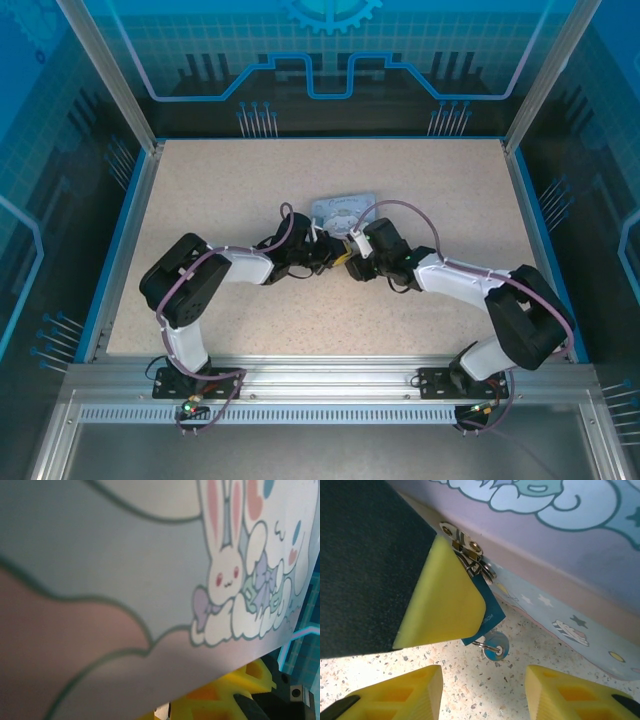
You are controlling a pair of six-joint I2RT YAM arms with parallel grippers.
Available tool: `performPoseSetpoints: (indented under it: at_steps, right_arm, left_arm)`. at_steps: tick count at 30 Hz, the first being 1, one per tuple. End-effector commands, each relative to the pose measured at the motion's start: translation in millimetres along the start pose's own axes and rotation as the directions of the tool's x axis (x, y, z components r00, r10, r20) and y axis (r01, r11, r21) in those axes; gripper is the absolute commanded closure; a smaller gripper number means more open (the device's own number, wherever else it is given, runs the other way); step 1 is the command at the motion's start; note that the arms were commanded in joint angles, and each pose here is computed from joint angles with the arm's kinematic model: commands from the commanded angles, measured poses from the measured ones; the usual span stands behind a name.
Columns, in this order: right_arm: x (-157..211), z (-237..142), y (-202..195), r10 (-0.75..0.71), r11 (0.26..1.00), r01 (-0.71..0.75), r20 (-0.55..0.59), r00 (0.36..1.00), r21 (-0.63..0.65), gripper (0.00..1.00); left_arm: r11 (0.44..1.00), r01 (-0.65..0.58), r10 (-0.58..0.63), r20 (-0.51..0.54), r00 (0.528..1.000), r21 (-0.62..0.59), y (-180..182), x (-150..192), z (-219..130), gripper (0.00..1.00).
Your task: Unlock a padlock with a key
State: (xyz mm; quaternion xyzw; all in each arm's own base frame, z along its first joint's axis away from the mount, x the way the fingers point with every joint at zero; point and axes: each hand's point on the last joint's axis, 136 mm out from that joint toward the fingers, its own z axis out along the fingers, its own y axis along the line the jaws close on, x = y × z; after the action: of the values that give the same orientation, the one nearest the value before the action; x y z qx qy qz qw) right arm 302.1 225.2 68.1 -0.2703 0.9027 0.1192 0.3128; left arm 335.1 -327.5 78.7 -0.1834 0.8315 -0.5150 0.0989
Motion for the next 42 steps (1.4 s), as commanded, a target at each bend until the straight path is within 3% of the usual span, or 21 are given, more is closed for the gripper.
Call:
performPoseSetpoints:
  at_steps: [1,18,35,42]
  right_arm:
    - [0,5,1,-0.023,1.000,0.023,0.008,1.000,0.007,0.54]
    - [-17,10,-3,0.009,1.000,-0.010,0.037,0.999,0.029,0.65]
    - [-24,2,1,0.043,0.999,-0.041,0.061,0.997,-0.035,0.89]
    - [-26,-5,6,0.092,0.990,-0.083,0.072,0.993,-0.118,0.94]
  left_arm:
    - [0.997,-0.047,0.048,-0.019,0.999,0.067,-30,0,-5,1.00]
    - [0.997,-0.049,0.050,-0.022,0.998,0.066,-29,0,-4,1.00]
    - [0.997,-0.048,0.050,-0.022,0.999,0.067,-29,0,-4,1.00]
    - [0.997,-0.048,0.049,-0.019,0.999,0.059,-27,-1,-3,1.00]
